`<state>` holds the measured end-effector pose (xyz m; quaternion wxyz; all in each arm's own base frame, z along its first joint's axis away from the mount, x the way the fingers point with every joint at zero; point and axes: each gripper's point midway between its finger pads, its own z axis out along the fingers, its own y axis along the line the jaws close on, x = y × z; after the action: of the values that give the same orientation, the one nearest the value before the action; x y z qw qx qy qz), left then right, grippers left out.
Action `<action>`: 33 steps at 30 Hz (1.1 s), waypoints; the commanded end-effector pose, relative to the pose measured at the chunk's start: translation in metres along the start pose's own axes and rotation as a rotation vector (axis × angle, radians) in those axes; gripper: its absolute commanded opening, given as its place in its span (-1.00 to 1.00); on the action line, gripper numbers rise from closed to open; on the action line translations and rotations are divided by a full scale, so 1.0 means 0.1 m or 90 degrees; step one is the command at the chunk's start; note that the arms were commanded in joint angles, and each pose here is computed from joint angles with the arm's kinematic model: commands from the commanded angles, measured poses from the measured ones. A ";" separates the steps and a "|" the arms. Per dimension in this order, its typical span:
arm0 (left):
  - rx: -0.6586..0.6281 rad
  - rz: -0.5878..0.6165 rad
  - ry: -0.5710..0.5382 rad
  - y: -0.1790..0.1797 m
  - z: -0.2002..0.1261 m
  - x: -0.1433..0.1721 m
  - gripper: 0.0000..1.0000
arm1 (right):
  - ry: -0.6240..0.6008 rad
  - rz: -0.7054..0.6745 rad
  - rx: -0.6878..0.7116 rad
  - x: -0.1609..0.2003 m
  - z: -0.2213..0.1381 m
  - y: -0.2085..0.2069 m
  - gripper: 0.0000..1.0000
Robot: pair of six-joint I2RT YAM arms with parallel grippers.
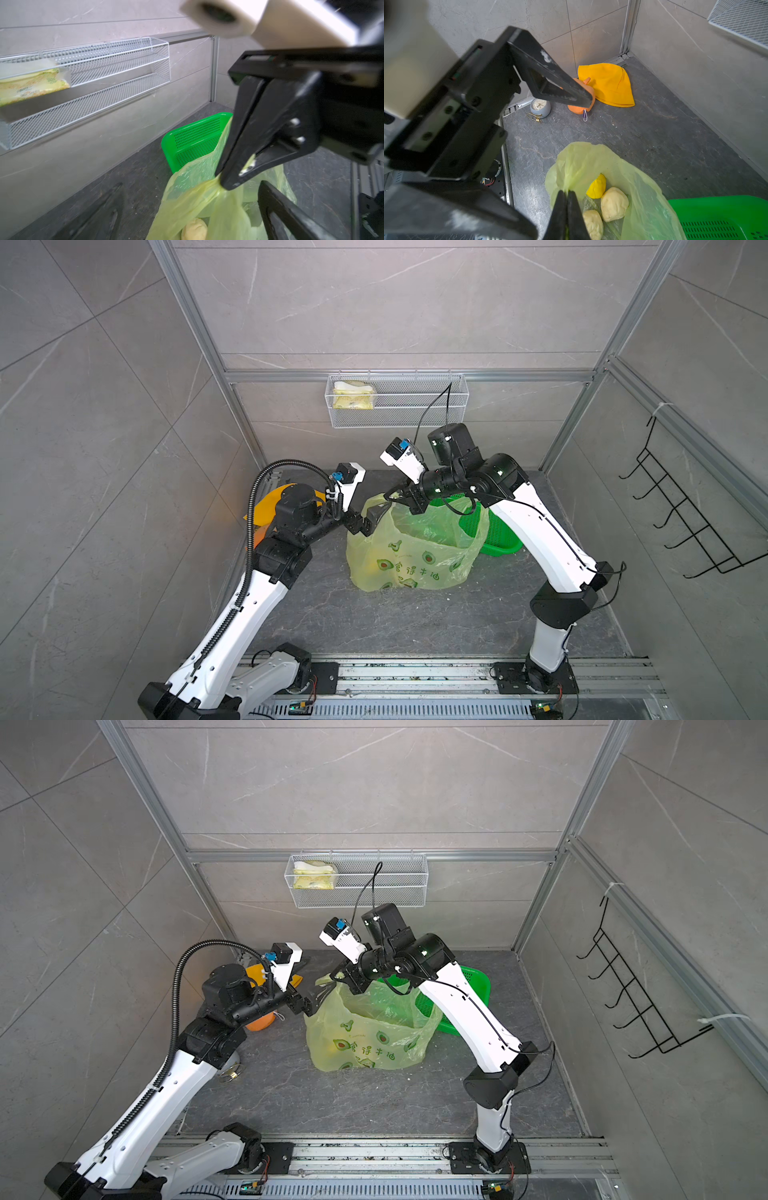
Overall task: Place the pears into plastic bags & tie knots
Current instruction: Tie the plastic bag at the center of the board.
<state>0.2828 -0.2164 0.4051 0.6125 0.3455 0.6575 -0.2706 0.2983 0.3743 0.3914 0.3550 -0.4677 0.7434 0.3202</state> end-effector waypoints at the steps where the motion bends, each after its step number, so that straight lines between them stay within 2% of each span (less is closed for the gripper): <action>1: 0.061 0.007 -0.021 -0.21 -0.15 -0.15 1.00 | 0.006 -0.007 0.001 0.01 0.02 -0.01 -1.00; 5: 0.045 -0.005 -0.001 -0.17 -0.12 0.03 1.00 | 0.003 -0.006 -0.005 -0.01 0.02 0.00 -1.00; 11: 0.020 0.013 0.004 -0.03 0.03 0.09 1.00 | -0.002 0.000 -0.020 -0.01 -0.01 0.06 -1.00; 18: 0.064 0.007 0.006 0.04 0.37 0.06 0.99 | -0.015 0.012 -0.031 -0.05 0.01 0.08 -1.00; 21: 0.096 -0.034 0.027 0.02 0.54 0.30 0.75 | -0.041 0.018 -0.014 -0.16 -0.02 0.04 -1.00; 25: 0.126 -0.144 0.044 -0.01 0.69 0.82 0.16 | -0.078 0.059 0.037 -0.29 -0.06 -0.16 -1.00; 28: 0.107 -0.224 0.027 0.02 0.75 1.20 -0.06 | -0.095 0.081 0.050 -0.34 -0.07 -0.24 -1.00; 30: 0.092 -0.267 0.021 0.05 0.79 1.41 -0.13 | -0.103 0.089 0.047 -0.35 -0.05 -0.24 -1.00; 33: 0.084 -0.291 -0.004 0.09 0.82 1.45 -0.14 | -0.098 0.099 0.039 -0.32 0.00 -0.25 -1.00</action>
<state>0.3292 -0.2567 0.2203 0.4689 0.2620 0.7375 -0.4094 0.3280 0.3761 0.3863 0.3614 -0.3866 0.7791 0.3360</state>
